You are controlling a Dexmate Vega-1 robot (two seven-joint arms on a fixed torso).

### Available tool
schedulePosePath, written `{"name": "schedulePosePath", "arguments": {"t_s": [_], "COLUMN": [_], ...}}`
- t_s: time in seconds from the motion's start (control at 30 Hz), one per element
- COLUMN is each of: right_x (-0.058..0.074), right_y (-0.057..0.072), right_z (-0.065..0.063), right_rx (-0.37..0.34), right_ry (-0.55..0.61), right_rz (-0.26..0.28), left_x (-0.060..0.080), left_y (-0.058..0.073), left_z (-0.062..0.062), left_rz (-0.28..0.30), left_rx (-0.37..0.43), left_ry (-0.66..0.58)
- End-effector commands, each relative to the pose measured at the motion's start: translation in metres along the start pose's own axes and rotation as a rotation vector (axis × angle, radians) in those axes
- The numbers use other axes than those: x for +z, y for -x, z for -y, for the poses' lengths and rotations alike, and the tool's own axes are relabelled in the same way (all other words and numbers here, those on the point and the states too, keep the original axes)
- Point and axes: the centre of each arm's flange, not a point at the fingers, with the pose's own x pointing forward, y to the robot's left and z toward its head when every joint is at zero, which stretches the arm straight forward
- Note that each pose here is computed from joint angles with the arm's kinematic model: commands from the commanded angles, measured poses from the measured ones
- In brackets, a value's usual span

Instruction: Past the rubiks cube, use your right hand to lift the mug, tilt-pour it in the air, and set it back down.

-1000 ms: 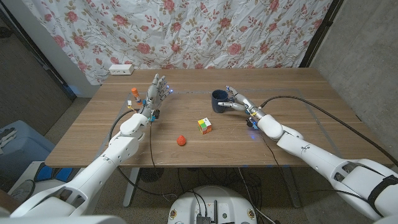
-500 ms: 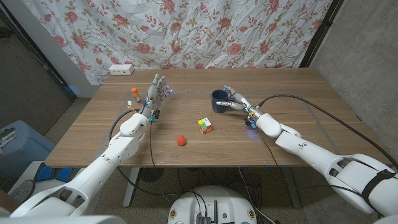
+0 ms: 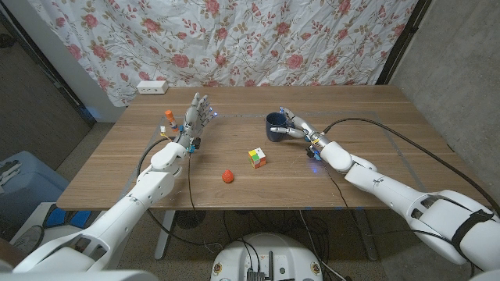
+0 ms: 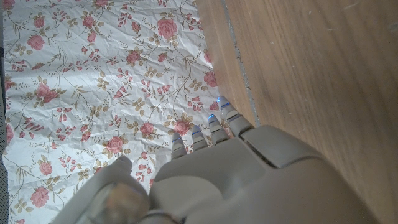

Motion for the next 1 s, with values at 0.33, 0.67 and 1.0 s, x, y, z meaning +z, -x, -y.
{"name": "schedulePosePath", "arguments": {"t_s": [0.33,0.67,1.0], "right_x": [0.0002,0.0009,0.0008], "right_y": [-0.0023,-0.0052,-0.0045], "right_z": [-0.0039,-0.0046,-0.0065], "right_rx": [-0.009,-0.016,-0.042], "right_ry": [0.005,0.013,0.013], "right_rz": [0.016,0.022,0.015], "left_x": [0.0000,0.0001,0.0000], "left_y": [0.0001,0.0001,0.0000], "left_z": [0.0000,0.0000,0.0002], "left_rz": [0.000,0.000,0.000], "left_rx": [0.000,0.000,0.000], "left_ry": [0.000,0.000,0.000]}}
